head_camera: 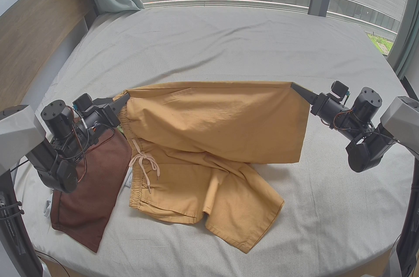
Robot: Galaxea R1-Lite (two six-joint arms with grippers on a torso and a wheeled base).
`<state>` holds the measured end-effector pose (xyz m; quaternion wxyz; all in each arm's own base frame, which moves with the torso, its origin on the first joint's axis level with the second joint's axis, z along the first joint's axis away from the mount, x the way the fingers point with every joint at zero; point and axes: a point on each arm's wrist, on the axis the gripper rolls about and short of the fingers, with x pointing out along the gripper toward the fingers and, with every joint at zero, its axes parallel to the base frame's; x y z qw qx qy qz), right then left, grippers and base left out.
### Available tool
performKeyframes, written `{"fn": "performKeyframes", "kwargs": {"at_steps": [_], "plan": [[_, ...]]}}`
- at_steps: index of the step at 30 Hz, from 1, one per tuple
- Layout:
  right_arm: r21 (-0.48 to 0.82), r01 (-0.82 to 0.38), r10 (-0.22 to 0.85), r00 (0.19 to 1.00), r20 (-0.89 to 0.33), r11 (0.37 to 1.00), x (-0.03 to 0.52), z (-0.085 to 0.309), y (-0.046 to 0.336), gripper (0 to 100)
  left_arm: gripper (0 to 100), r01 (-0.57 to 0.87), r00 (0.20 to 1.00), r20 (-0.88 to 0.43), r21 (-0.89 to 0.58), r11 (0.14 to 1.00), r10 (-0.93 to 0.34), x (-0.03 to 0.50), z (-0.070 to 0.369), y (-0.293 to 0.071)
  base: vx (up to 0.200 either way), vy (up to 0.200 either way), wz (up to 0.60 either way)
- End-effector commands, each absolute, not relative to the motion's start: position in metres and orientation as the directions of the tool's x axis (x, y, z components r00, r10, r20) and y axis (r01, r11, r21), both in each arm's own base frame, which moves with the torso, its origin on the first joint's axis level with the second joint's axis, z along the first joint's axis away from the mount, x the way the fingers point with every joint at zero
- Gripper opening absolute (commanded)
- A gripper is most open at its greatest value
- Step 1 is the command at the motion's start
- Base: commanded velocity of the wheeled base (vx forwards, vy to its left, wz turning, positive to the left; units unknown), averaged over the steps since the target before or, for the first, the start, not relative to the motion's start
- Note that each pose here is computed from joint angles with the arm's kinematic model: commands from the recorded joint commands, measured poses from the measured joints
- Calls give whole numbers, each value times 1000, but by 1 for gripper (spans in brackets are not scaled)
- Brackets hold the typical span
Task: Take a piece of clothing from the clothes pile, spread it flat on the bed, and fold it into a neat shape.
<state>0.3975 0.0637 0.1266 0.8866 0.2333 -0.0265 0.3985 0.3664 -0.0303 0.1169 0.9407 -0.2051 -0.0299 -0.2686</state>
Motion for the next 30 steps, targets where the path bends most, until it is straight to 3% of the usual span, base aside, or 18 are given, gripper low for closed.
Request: {"fn": "performKeyframes", "kwargs": {"at_steps": [1, 30], "plan": [[413, -707, 686, 690, 229, 574, 415, 110, 67, 0, 0, 511, 857, 159, -395, 764, -491, 381, 104, -32, 0, 0, 0], [420, -709, 677, 691, 255, 566, 472, 74, 70, 0, 0, 460, 888, 241, -441, 771, -392, 447, 71, -31, 0, 0, 0]]}}
